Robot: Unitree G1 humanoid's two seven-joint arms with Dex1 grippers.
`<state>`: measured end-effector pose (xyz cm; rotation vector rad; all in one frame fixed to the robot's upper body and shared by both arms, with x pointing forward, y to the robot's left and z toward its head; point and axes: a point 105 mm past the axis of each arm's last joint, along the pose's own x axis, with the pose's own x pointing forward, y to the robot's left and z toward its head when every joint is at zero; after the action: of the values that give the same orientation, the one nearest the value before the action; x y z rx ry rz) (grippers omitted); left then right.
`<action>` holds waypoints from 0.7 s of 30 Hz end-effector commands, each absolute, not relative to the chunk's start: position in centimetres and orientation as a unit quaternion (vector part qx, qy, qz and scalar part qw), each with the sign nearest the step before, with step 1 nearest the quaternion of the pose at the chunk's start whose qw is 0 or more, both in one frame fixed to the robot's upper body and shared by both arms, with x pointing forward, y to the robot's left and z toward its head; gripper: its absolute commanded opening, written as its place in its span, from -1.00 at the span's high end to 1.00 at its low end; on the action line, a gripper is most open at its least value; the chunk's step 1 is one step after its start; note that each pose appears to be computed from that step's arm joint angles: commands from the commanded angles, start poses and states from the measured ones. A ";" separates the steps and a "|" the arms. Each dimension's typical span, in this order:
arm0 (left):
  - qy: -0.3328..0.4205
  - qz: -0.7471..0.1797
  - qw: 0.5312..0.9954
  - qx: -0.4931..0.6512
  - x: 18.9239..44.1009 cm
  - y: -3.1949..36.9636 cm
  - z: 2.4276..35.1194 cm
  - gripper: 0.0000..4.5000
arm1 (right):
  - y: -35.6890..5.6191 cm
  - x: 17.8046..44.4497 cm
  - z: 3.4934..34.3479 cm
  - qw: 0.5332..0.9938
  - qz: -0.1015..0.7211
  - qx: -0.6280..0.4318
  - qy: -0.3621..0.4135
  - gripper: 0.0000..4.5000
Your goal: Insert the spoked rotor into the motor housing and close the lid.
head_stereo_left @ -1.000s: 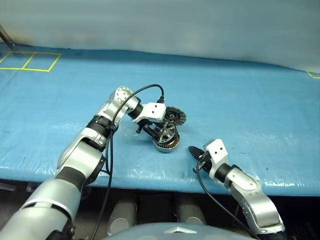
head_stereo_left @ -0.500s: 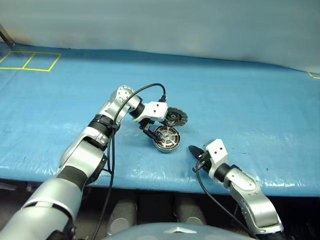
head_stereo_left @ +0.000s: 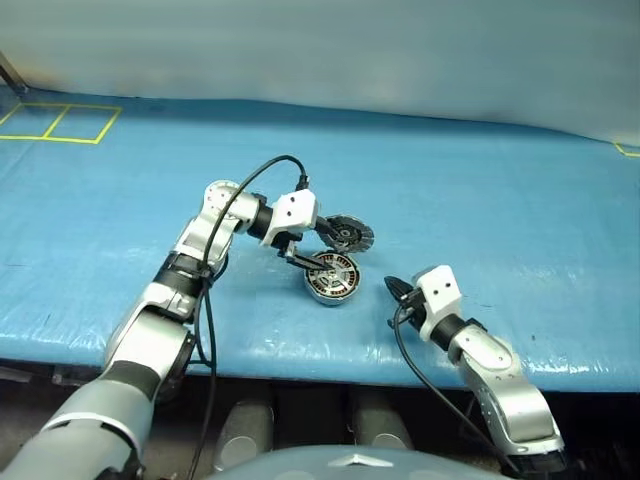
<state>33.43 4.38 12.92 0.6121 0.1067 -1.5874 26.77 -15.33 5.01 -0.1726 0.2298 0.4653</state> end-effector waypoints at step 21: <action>-0.007 -0.566 0.818 0.100 29.2 8.6 9.8 -0.54 | -15.3 35.5 11.3 0.958 0.283 -0.028 0.042 1.00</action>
<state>29.37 8.38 9.14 0.2239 0.0275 -1.2026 35.09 -15.23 9.40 -0.0806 0.1526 0.5520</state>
